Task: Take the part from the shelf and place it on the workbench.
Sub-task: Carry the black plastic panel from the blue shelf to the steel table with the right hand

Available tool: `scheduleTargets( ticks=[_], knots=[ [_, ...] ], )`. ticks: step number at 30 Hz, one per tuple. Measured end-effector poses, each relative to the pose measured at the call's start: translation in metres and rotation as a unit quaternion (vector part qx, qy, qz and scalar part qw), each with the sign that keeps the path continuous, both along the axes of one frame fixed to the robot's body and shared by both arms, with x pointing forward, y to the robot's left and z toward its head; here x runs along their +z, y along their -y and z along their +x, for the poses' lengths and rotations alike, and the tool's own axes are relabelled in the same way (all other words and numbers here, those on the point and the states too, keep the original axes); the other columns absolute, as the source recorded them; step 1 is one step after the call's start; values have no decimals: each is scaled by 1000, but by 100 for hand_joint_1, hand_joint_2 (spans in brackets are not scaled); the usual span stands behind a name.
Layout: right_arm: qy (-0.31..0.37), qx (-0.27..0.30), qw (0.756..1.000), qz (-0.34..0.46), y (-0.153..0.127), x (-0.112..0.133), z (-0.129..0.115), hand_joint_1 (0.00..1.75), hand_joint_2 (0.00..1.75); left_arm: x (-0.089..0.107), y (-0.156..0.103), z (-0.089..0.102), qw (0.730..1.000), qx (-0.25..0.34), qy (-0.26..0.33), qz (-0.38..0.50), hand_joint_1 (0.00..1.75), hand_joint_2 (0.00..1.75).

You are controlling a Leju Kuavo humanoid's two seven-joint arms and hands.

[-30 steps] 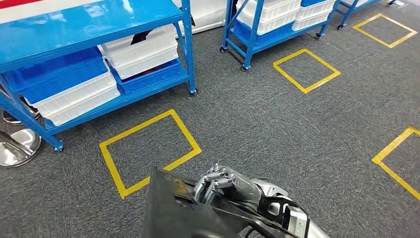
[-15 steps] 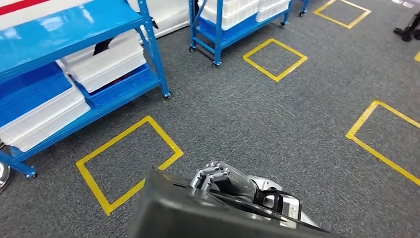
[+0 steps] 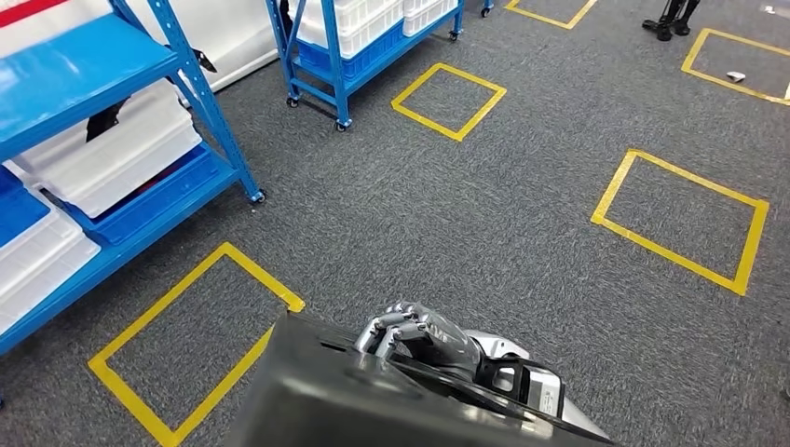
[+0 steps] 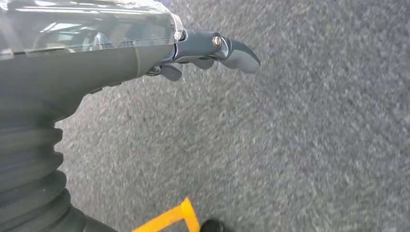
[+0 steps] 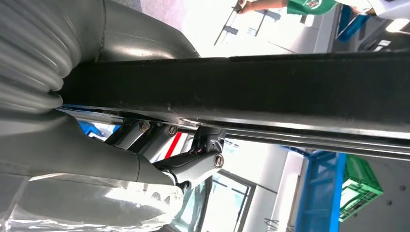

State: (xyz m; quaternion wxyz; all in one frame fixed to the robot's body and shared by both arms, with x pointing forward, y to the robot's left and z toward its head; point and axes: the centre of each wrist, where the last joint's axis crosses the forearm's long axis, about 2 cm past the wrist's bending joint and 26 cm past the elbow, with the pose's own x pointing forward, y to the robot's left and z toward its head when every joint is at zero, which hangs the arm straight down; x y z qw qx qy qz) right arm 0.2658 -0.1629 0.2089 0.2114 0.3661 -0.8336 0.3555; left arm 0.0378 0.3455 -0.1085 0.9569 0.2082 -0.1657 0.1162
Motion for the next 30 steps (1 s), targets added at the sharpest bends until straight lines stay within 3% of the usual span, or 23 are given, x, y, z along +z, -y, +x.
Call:
scheduleTargets(
  ticks=[18, 30],
  knots=[
    [24, -11, 1000, 6, 1, 9, -1, 175, 175, 1, -1, 6, 1000, -8, 21, -3, 0, 175],
    [58, -54, 997, 8, 0, 12, -11, 175, 175, 0, -6, -1, 1000, -1, 10, -1, 0, 175]
  ],
)
